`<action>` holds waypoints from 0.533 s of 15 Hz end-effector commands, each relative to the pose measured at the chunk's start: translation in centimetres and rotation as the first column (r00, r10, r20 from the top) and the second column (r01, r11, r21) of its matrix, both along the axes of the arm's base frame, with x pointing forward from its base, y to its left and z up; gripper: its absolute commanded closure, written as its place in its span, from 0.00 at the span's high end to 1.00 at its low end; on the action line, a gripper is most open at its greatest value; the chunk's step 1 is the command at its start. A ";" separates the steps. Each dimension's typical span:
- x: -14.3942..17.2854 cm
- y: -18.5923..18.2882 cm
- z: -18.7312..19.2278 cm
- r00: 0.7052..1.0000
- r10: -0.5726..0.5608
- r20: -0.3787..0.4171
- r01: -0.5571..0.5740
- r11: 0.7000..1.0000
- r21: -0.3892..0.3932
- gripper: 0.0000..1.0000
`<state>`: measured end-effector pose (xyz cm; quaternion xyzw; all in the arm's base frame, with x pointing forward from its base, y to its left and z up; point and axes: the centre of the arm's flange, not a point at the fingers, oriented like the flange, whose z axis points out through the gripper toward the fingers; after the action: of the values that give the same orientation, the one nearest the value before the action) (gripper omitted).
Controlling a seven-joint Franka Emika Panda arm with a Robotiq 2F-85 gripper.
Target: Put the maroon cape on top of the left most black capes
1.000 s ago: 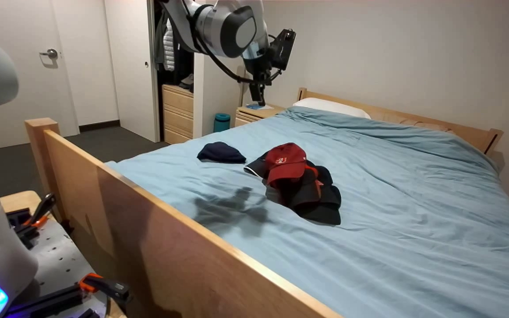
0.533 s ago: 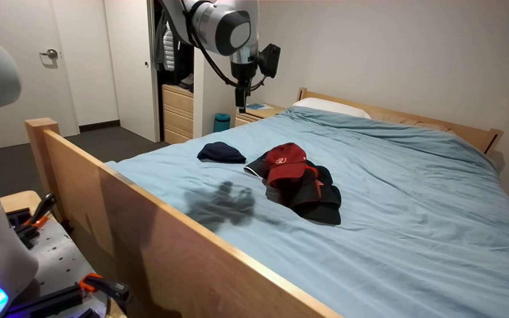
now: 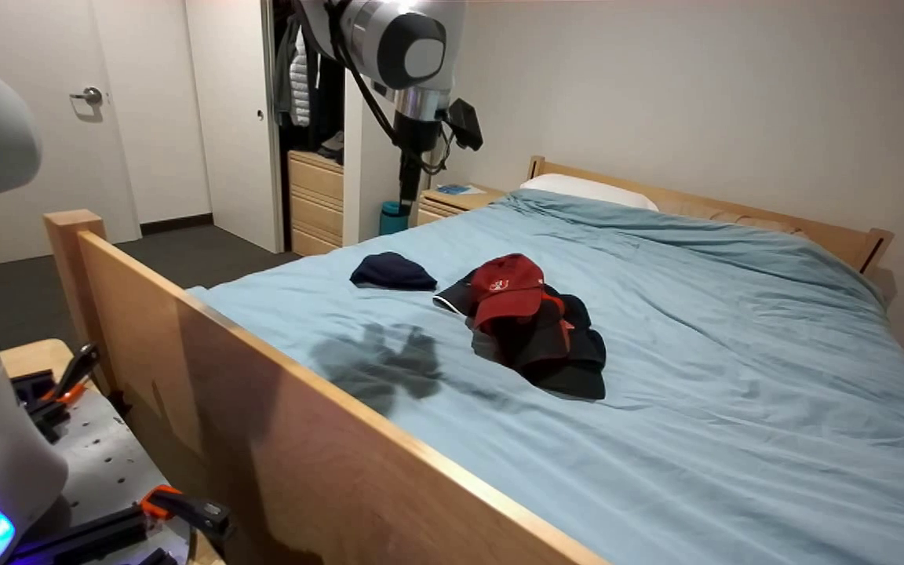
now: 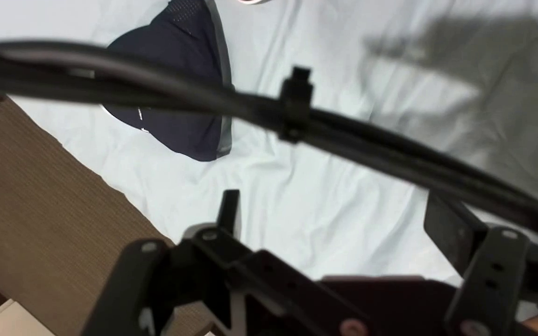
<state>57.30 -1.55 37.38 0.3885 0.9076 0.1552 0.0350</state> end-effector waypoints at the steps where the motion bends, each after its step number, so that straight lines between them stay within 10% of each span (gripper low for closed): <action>1: 0.2 0.1 -0.2 0.990 0.140 -0.018 -0.140 0.990 0.026 1.00; 8: -0.5 -0.2 -2.6 0.872 0.458 -0.175 -0.456 0.888 0.055 1.00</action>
<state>56.31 -1.39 34.17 0.2401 0.9600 0.1336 -0.0542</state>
